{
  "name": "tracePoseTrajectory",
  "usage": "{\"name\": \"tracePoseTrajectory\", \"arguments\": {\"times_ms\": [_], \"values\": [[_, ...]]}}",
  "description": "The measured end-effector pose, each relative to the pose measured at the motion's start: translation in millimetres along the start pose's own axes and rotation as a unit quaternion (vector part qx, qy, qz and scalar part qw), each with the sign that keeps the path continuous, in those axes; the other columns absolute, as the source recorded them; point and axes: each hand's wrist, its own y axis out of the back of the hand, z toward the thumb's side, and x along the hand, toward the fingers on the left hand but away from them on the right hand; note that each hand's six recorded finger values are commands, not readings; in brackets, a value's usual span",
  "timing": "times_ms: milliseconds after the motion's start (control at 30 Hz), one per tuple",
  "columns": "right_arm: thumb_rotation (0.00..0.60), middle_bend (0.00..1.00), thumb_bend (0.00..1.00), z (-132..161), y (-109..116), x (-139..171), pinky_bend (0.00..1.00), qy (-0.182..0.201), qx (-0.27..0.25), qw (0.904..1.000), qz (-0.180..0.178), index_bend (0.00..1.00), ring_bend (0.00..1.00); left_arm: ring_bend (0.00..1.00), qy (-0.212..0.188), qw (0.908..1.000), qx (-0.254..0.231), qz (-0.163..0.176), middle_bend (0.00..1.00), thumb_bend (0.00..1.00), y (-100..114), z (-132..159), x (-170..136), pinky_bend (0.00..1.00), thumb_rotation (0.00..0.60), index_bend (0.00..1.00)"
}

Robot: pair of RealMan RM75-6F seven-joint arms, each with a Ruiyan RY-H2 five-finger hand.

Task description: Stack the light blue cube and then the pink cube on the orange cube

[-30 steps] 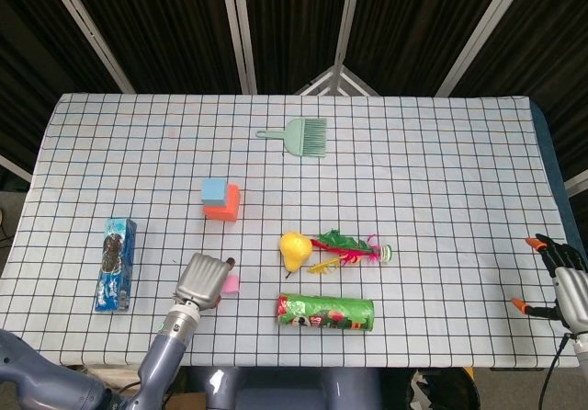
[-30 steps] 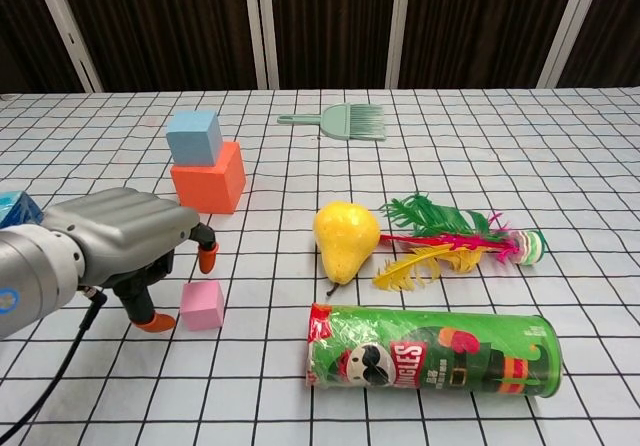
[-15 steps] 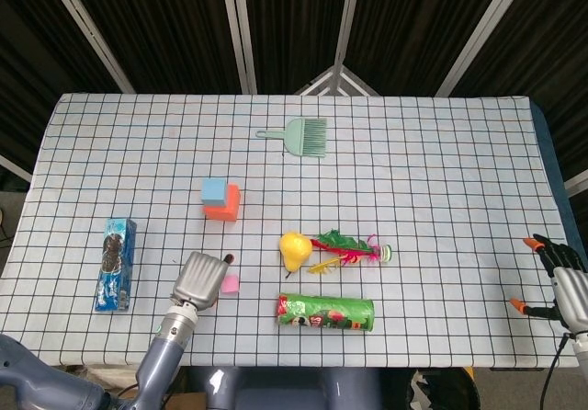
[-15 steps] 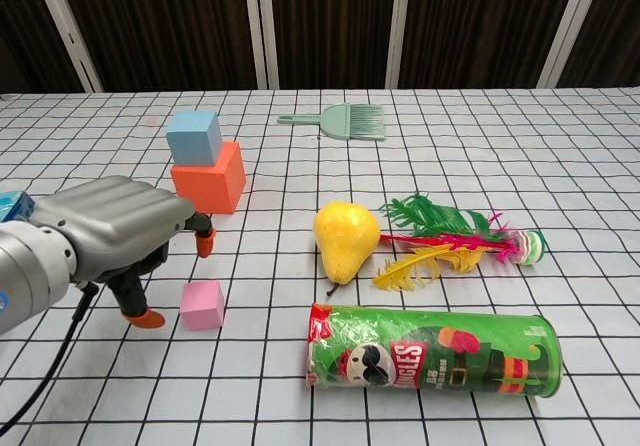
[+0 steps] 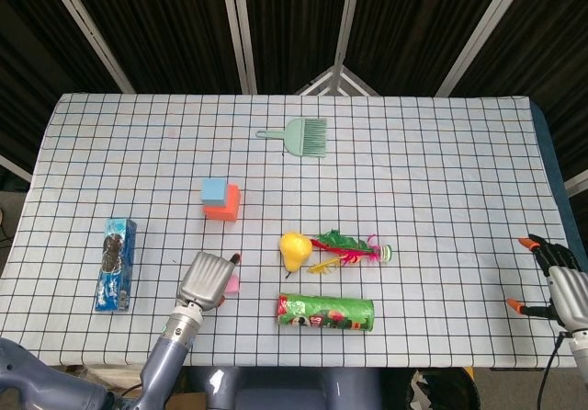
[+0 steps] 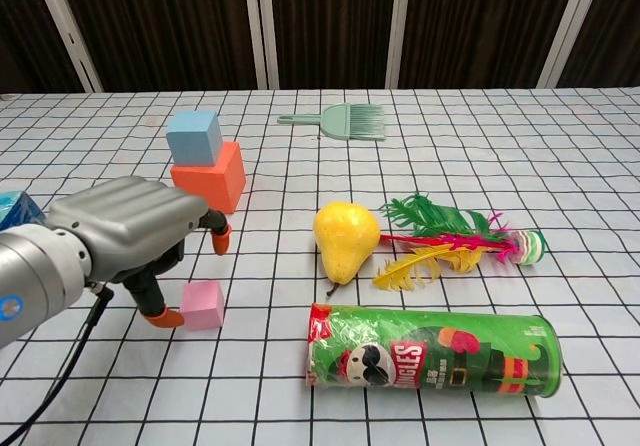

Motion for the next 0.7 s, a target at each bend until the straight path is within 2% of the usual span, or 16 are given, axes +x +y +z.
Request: {"name": "tracePoseTrajectory", "arguments": {"times_ms": [233, 500, 700], "values": [[0.6, 0.09, 0.15, 0.1, -0.9, 0.0, 0.05, 0.002, -0.005, 1.0, 0.006, 0.14, 0.1, 0.77, 0.007, 0.9998, 0.01, 0.018, 0.91, 0.14, -1.3, -1.5, 7.2, 0.88, 0.6, 0.31], [0.6, 0.09, 0.15, -0.3, -0.9, -0.3, 0.05, 0.002, -0.007, 0.9999, 0.007, 0.14, 0.1, 0.77, 0.003, 0.9999, 0.002, 0.014, 0.91, 0.14, -6.6, 1.4, 15.2, 0.88, 0.6, 0.31], [0.6, 0.09, 0.15, 0.8, -2.9, -1.1, 0.05, 0.004, -0.009, 0.9999, 0.011, 0.14, 0.1, 0.77, 0.004, 0.9996, 0.007, 0.027, 0.91, 0.14, -1.8, -0.3, 14.9, 0.88, 0.6, 0.31]]}}
